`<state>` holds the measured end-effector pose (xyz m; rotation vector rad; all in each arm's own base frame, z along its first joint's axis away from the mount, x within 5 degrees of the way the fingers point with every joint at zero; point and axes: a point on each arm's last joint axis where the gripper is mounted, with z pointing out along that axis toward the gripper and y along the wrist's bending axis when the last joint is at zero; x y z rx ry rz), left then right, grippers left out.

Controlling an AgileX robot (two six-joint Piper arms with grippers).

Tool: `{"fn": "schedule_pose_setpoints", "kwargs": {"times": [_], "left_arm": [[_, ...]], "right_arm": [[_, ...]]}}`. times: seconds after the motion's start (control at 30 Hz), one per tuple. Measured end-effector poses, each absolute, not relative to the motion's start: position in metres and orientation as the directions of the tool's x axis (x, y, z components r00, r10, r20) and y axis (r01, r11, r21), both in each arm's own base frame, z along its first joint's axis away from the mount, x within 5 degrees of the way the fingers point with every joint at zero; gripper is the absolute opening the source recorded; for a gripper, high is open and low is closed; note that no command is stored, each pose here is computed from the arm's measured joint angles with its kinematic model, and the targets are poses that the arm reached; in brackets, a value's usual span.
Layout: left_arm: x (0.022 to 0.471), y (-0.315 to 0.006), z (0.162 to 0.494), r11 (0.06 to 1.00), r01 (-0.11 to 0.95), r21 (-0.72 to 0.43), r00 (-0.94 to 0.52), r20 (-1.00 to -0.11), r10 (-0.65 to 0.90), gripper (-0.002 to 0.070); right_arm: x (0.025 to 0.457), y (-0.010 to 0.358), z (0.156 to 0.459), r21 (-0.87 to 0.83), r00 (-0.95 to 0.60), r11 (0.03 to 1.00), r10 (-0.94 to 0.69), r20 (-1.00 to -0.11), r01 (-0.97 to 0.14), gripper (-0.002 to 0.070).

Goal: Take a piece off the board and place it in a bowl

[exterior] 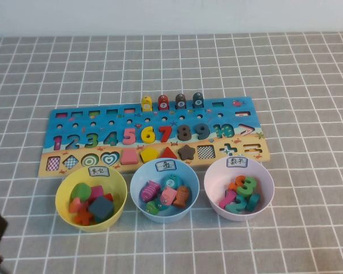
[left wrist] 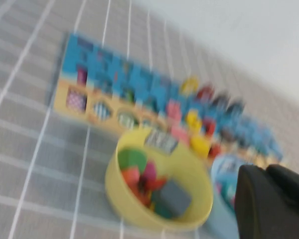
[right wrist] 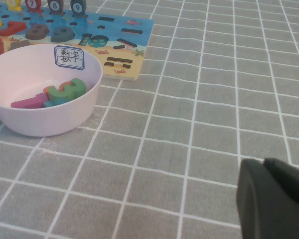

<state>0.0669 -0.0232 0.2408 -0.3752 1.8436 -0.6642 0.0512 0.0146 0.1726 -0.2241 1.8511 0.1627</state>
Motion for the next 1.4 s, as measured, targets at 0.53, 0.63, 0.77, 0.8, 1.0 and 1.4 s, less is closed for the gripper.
{"fn": "schedule_pose_setpoints", "kwargs": {"times": [0.53,0.63,0.77,0.8,1.0,1.4], "left_arm": [[0.204,-0.044,0.307,0.932,0.131,-0.339,-0.841,-0.536,-0.077,-0.0005],[0.238,-0.057,0.31,0.93,0.172,-0.324,-0.859,-0.512,-0.019,-0.0005],[0.28,-0.082,0.312,0.93,0.227,-0.289,-0.876,-0.477,0.065,-0.0005],[0.29,-0.09,0.31,0.931,0.243,-0.272,-0.881,-0.465,0.094,-0.0005],[0.339,-0.133,0.291,0.933,0.306,-0.188,-0.908,-0.353,0.226,-0.0005],[0.399,-0.158,0.266,0.961,0.246,-0.125,-0.949,-0.231,0.213,-0.0005]], "right_arm": [[0.051,0.015,0.173,-0.003,-0.278,0.972,-0.071,-0.958,-0.237,-0.0019],[0.051,0.015,0.173,-0.003,-0.278,0.972,-0.071,-0.958,-0.237,-0.0019],[0.051,0.015,0.173,-0.003,-0.278,0.972,-0.071,-0.958,-0.237,-0.0019],[0.051,0.015,0.173,-0.003,-0.278,0.972,-0.071,-0.958,-0.237,-0.0019],[0.051,0.015,0.173,-0.003,-0.278,0.972,-0.071,-0.958,-0.237,-0.0019],[0.051,0.015,0.173,-0.003,-0.278,0.972,-0.071,-0.958,-0.237,-0.0019]]}}
